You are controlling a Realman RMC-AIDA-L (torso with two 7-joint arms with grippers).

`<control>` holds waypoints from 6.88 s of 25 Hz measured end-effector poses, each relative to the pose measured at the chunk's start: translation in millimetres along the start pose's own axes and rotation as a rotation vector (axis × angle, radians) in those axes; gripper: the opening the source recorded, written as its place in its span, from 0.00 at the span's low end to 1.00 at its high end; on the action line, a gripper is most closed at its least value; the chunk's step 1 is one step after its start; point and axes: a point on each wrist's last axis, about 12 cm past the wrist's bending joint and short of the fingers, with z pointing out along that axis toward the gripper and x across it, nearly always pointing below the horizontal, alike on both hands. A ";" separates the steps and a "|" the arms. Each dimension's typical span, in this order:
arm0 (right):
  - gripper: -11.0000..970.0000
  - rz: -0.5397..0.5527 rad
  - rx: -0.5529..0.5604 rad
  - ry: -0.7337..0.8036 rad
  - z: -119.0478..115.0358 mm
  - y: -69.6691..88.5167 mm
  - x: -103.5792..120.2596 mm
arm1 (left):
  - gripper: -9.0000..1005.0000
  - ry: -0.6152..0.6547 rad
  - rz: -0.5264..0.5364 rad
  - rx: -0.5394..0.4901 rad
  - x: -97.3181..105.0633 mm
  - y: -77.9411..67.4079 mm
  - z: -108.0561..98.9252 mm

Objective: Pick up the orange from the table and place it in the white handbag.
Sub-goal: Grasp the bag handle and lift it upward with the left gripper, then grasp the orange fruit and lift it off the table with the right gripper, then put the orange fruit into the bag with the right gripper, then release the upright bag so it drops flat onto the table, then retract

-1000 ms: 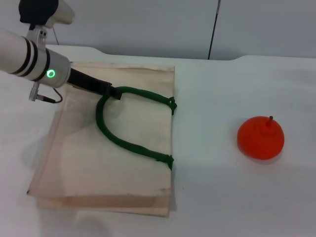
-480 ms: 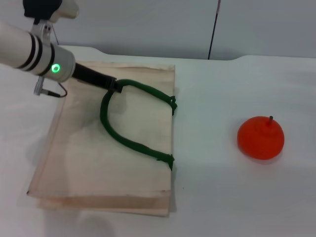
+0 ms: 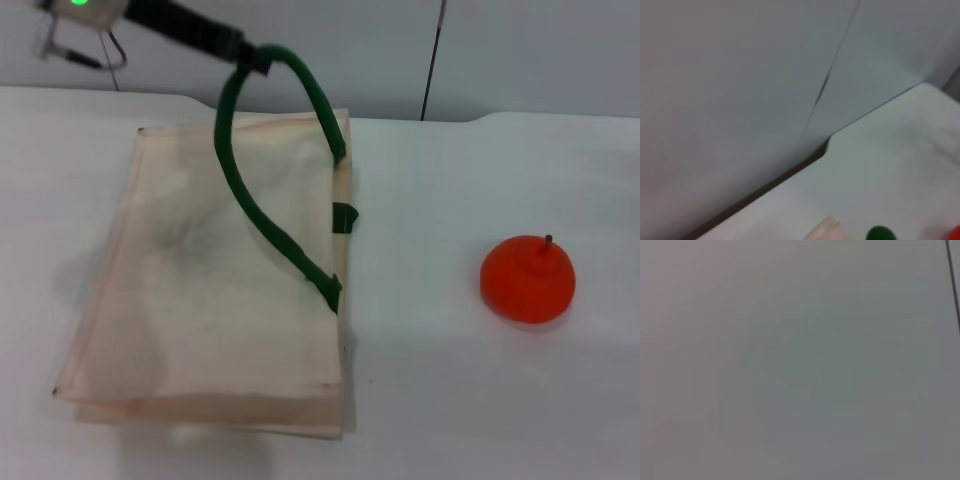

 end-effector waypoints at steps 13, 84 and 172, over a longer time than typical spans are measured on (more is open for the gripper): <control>0.92 0.060 0.015 0.007 -4.0 -11.1 -0.5 | 0.15 0.011 0.189 0.180 -51.9 -53.5 -49.6; 0.52 -0.418 -0.995 0.626 -12.5 35.9 -26.4 | 0.15 0.061 0.207 0.069 -70.8 -59.6 -96.8; 0.92 -0.393 -0.975 0.439 28.9 92.8 -55.4 | 0.15 0.079 0.235 0.132 -78.2 -64.2 -88.5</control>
